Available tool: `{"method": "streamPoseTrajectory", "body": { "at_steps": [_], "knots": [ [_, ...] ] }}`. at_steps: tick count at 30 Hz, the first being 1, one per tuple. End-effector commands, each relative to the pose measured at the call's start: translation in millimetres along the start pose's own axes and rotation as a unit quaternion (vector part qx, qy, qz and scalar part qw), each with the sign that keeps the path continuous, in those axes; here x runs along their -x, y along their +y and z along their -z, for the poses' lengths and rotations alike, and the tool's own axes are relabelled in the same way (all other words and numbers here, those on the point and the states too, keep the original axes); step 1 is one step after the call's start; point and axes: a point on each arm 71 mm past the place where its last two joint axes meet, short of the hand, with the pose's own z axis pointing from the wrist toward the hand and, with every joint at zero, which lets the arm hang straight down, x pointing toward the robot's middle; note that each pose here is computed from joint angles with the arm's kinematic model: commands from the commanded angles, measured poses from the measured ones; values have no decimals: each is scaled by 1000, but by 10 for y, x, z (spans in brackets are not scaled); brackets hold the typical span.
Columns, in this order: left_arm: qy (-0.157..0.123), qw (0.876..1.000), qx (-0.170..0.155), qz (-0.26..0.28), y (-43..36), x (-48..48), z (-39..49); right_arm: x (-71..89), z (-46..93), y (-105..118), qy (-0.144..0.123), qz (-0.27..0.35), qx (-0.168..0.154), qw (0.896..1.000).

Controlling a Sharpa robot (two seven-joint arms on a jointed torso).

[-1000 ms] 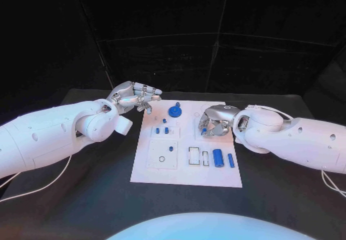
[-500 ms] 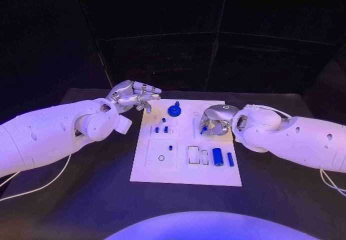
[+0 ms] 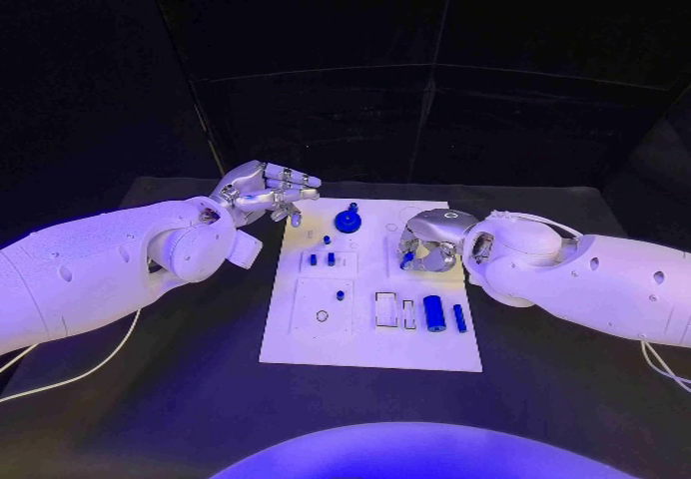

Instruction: Assemble the parts on the task board

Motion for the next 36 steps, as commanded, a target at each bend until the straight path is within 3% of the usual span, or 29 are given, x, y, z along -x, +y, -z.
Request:
{"method": "streamPoseTrajectory", "body": {
  "at_steps": [1, 10, 16, 28, 36],
  "knots": [
    [5, 1000, -3, 4, -13, -11, -1, 70, 36, 31, -41, -8, 15, 999],
    [5, 1000, -3, 3, -13, -9, -2, 151, 239, 93, -73, -44, 31, 996],
    [5, 1000, -3, 4, -13, -13, -6, 182, 270, 272, -77, -65, 57, 993],
    [7, 1000, -5, 4, -14, -33, -30, 146, -24, 976, -61, -74, 153, 984],
    [6, 1000, -6, 3, -16, -45, -45, 18, -179, 1293, -44, -61, 189, 979]
  ]
}}
